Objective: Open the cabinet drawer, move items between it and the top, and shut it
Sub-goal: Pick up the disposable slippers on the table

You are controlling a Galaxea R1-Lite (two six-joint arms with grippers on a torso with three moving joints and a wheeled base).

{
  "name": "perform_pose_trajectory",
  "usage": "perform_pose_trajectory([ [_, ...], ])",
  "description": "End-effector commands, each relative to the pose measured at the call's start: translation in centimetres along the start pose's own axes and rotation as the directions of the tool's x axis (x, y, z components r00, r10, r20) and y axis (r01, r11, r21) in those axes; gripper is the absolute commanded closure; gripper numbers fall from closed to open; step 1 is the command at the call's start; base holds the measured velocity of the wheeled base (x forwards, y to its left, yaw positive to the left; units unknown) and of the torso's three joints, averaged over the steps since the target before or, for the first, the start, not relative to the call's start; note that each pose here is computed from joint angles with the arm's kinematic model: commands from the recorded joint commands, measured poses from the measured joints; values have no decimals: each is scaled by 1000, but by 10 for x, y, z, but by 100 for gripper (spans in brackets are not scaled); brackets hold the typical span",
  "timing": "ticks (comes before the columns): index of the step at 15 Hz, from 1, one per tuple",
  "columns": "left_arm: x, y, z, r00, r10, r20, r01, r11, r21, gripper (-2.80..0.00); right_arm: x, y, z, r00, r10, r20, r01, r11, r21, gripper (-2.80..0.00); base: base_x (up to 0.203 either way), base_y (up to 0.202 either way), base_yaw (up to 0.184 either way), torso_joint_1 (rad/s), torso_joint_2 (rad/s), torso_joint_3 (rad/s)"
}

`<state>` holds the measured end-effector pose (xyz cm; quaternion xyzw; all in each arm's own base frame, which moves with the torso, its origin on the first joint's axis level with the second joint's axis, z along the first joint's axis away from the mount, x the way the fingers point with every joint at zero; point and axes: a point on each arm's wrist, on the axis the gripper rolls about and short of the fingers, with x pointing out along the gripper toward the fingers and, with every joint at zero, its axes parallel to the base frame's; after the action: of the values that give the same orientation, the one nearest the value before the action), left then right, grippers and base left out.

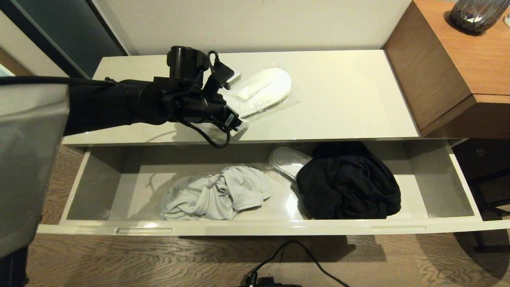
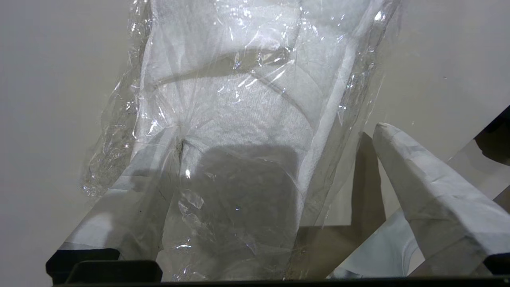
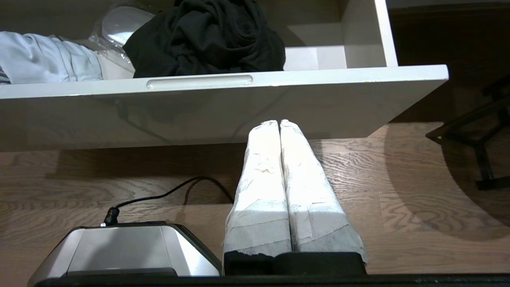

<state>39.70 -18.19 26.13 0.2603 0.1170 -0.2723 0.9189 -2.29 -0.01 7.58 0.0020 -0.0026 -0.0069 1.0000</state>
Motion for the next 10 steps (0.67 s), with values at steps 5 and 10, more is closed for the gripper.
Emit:
perform_pose_trajectory([
  [5, 14, -7, -11, 998, 30, -48, -30, 1000, -1, -280, 0, 0, -1, 1000, 0, -5, 0, 1000, -1, 0, 0, 0, 0, 0, 0, 0],
  [10, 15, -9, -16, 997, 23, -71, -24, 1000, -1, 0, 0, 0, -1, 1000, 0, -5, 0, 1000, -1, 0, 0, 0, 0, 0, 0, 0],
])
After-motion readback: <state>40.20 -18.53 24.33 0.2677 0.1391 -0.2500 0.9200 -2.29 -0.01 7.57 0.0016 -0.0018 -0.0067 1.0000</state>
